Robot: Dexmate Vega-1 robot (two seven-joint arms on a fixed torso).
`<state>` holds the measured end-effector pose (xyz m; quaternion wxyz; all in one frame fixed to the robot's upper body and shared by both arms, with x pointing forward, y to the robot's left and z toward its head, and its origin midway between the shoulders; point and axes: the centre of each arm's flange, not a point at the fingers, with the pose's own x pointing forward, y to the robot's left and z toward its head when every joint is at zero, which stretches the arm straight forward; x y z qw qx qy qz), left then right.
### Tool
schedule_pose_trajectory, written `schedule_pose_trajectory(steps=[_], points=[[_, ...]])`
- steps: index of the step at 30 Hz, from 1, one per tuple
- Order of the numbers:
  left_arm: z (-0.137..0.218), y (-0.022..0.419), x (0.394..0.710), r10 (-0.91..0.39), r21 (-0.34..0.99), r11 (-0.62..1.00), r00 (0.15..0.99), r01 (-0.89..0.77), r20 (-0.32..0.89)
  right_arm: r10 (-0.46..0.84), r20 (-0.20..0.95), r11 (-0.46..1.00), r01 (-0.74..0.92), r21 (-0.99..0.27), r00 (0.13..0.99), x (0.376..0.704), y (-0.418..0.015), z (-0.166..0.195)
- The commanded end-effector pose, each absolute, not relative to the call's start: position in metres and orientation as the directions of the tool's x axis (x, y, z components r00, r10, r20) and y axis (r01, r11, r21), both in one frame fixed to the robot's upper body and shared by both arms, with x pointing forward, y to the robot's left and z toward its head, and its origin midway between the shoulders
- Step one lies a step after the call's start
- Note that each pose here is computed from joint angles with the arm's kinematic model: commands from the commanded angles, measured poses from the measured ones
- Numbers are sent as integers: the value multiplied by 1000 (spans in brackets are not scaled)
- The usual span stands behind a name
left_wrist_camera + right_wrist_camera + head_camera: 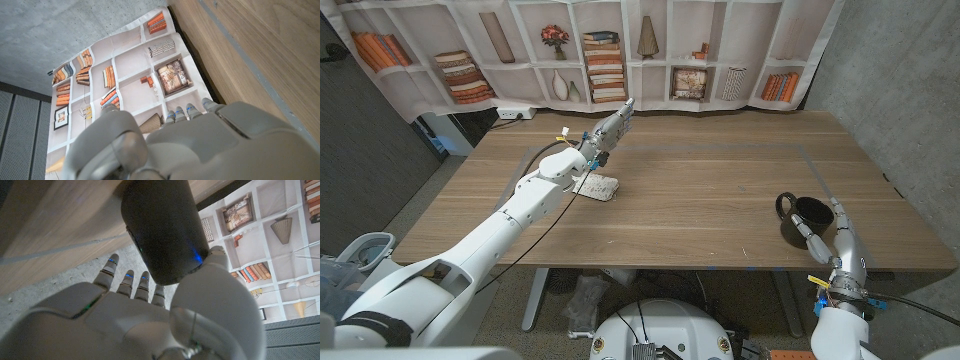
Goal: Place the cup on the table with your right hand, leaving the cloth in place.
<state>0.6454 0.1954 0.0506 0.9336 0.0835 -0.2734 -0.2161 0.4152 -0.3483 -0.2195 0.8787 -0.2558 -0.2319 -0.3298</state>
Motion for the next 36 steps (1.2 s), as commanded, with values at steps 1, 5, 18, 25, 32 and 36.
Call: schedule_pose_trajectory(steps=[1,5,18,25,32,36], points=[[48,196,644,-449,271,893,755,360,478,-440,556,660,674,-331,705,412,-347,-218],[48,197,645,-450,271,892,755,361,476,-430,555,666,665,-338,713,413,-349,-217],[49,200,644,-446,267,895,753,358,484,-425,570,670,667,-325,704,409,-349,-207],[48,202,643,-444,265,896,752,356,487,-423,576,665,671,-327,699,405,-347,-202],[47,204,641,-442,264,897,751,355,490,-416,580,667,669,-328,700,401,-349,-196],[47,204,640,-442,269,897,752,352,489,-412,580,670,665,-330,703,399,-350,-193]])
